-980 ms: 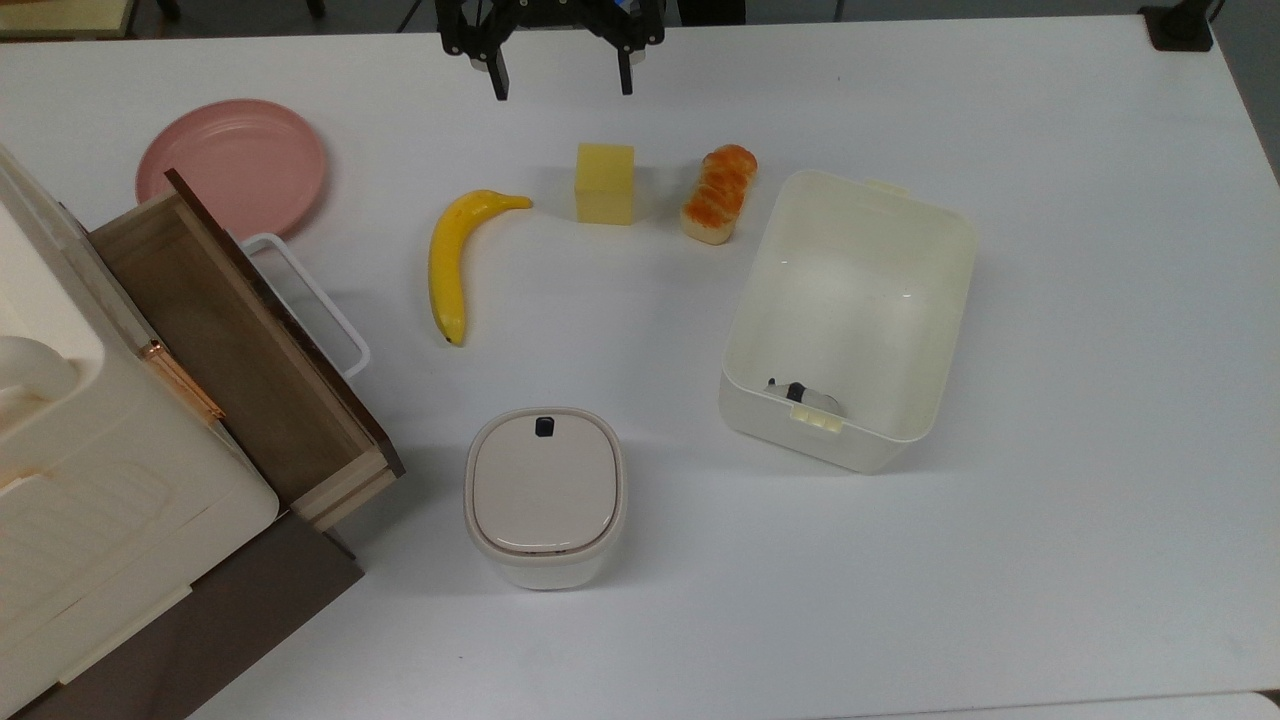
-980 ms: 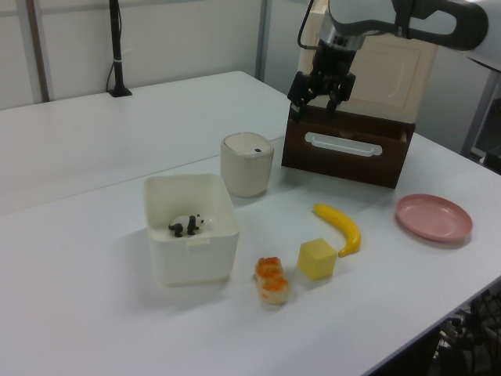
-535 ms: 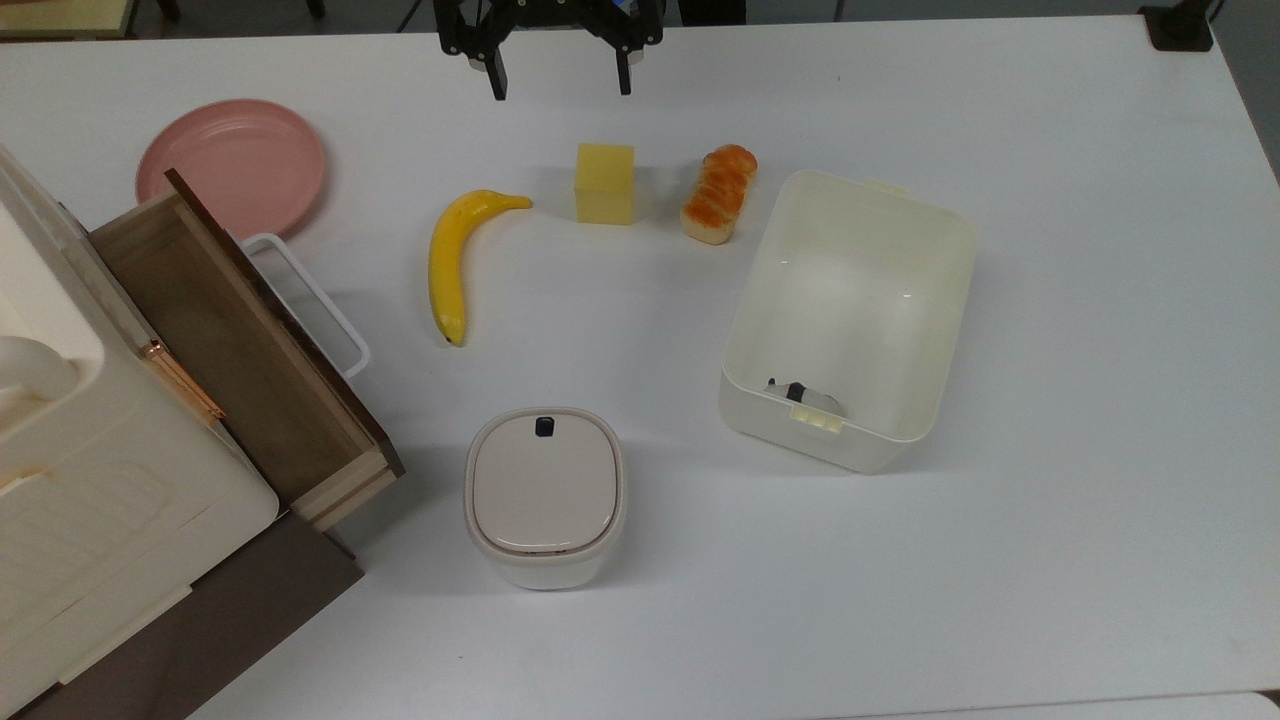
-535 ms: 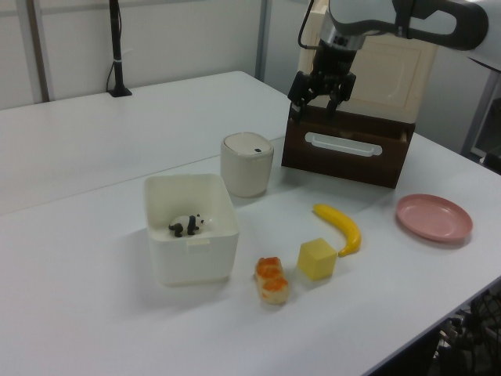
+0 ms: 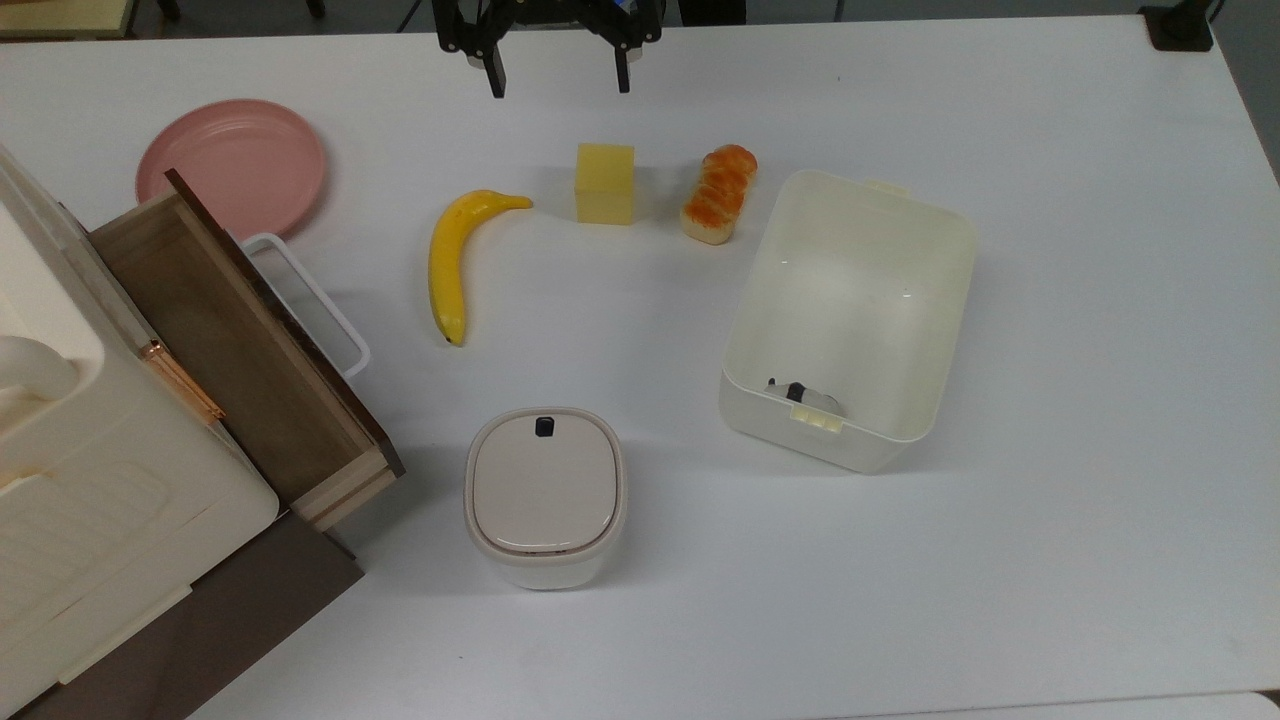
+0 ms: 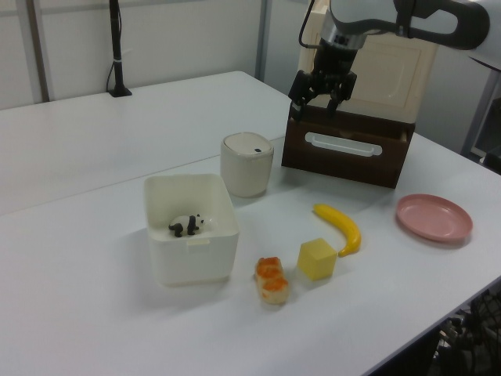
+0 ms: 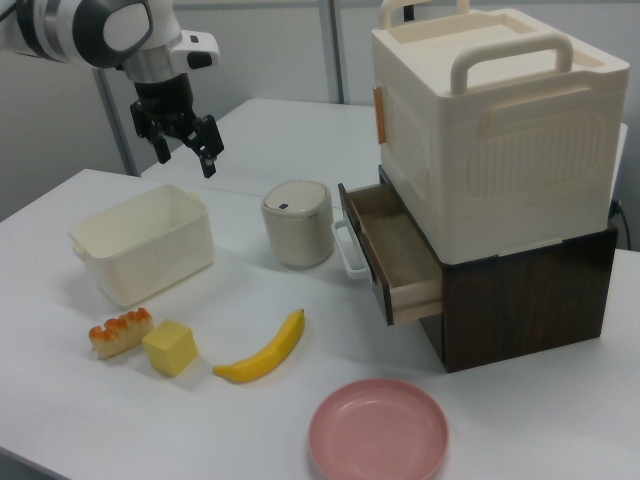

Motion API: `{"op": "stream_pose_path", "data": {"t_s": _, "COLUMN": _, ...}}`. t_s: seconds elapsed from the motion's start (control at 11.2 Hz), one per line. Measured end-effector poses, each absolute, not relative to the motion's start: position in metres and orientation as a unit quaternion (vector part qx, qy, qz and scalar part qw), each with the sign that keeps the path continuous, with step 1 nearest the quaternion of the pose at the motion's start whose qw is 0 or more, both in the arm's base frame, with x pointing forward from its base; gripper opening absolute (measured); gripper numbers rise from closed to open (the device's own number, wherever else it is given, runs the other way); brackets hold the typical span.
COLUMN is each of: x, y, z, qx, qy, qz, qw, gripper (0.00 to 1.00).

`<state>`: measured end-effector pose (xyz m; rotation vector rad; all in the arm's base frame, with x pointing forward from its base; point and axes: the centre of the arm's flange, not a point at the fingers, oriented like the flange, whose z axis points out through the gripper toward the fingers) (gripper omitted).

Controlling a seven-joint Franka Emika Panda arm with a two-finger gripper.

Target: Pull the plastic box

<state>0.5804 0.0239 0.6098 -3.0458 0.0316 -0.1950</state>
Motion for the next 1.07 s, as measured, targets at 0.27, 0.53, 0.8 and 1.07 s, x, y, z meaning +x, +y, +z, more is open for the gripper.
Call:
{"op": "stream_pose_path", "data": {"t_s": 0.27, "x": 0.5804, "y": 0.0239, "z": 0.6095, "qx": -0.997, "qy": 0.012, "qz": -0.063, "qw": 0.045, "gripper": 1.00}}
{"op": "stream_pose_path", "data": {"t_s": 0.53, "x": 0.5804, "y": 0.0239, "z": 0.6092, "qx": -0.997, "qy": 0.013, "qz": -0.063, "qw": 0.045, "gripper": 1.00}}
{"op": "stream_pose_path", "data": {"t_s": 0.8, "x": 0.5804, "y": 0.0239, "z": 0.6086, "qx": -0.997, "qy": 0.013, "qz": -0.062, "qw": 0.045, "gripper": 1.00}}
{"op": "stream_pose_path", "data": {"t_s": 1.07, "x": 0.5808, "y": 0.0261, "z": 0.6011, "qx": -0.997, "qy": 0.034, "qz": -0.054, "qw": 0.049, "gripper": 1.00}}
